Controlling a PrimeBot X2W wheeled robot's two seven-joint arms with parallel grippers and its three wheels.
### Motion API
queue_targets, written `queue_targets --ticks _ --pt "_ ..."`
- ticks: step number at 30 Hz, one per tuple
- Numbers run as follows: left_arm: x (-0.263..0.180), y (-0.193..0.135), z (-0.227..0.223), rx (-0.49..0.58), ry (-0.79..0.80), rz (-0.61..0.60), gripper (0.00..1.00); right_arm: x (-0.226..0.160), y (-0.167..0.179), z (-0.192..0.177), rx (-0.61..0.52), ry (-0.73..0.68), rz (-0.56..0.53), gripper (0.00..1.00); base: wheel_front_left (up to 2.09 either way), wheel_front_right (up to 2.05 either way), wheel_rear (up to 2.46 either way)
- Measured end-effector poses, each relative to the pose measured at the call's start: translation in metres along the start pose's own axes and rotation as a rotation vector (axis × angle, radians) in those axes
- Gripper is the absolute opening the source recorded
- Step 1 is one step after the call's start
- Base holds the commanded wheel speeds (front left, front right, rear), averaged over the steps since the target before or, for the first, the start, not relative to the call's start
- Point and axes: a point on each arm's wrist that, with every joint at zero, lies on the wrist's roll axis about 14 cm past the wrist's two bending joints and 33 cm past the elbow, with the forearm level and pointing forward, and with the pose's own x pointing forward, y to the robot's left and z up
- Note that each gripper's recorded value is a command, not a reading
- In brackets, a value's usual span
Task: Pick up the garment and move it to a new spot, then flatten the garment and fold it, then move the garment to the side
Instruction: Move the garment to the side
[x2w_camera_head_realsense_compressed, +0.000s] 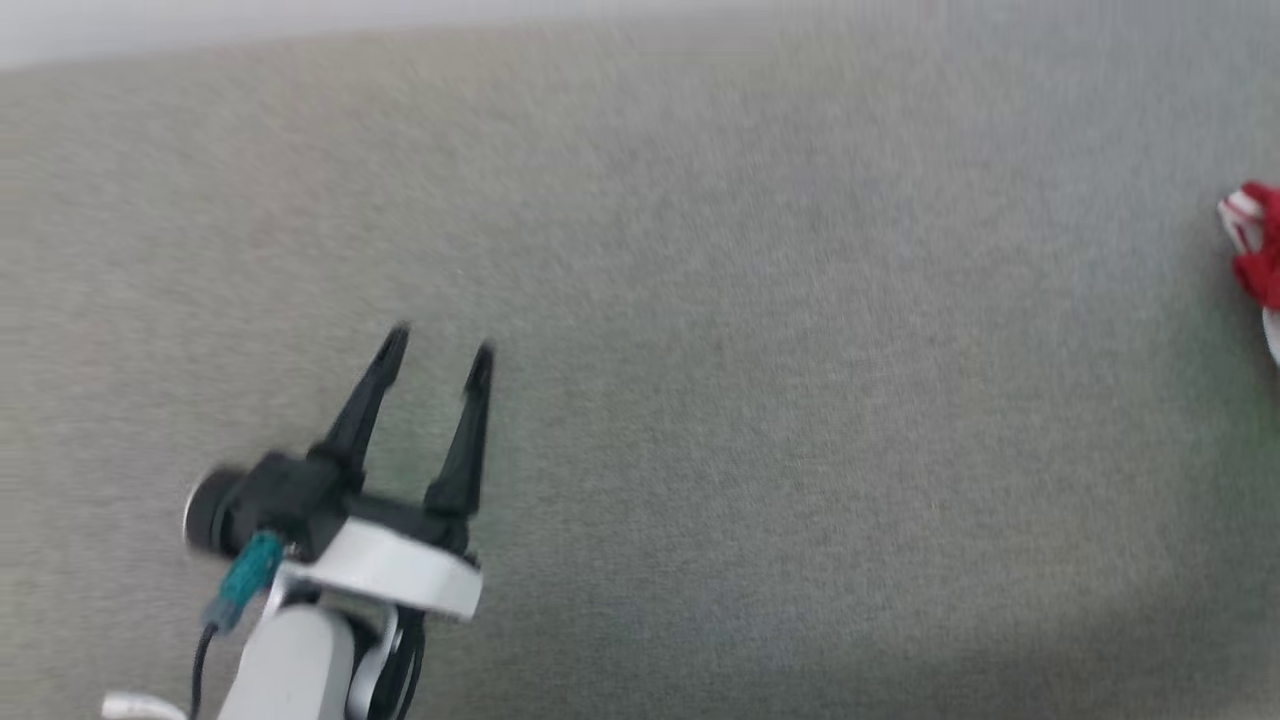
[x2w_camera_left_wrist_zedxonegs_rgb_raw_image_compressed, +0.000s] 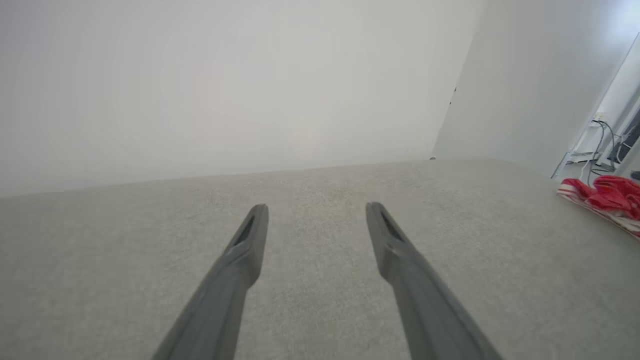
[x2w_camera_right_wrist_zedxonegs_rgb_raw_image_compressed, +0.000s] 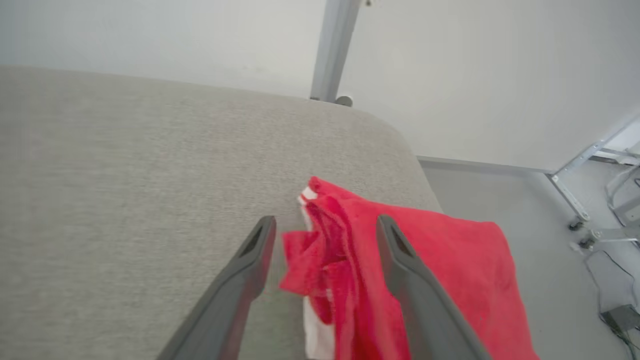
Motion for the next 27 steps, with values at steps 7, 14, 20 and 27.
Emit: queue_targets --ticks 7,14,20,27 --pt "-0.062 0.022 0.001 0.000 0.040 0.136 1.00 -0.036 0.075 -0.007 0.080 -0.083 0.176 1.00 0.00 0.00 0.00" --pt "-0.121 0.041 0.009 0.007 0.033 0.261 1.00 -0.071 0.126 0.004 0.165 -0.166 0.283 1.00 0.00 0.00 0.00" --pt "-0.152 0.052 0.020 0.014 0.000 0.333 1.00 -0.091 0.149 0.028 0.210 -0.269 0.335 1.00 0.00 0.00 0.00" --pt "-0.163 0.057 0.033 0.016 -0.044 0.358 1.00 -0.113 0.159 0.038 0.267 -0.341 0.351 1.00 0.00 0.00 0.00"
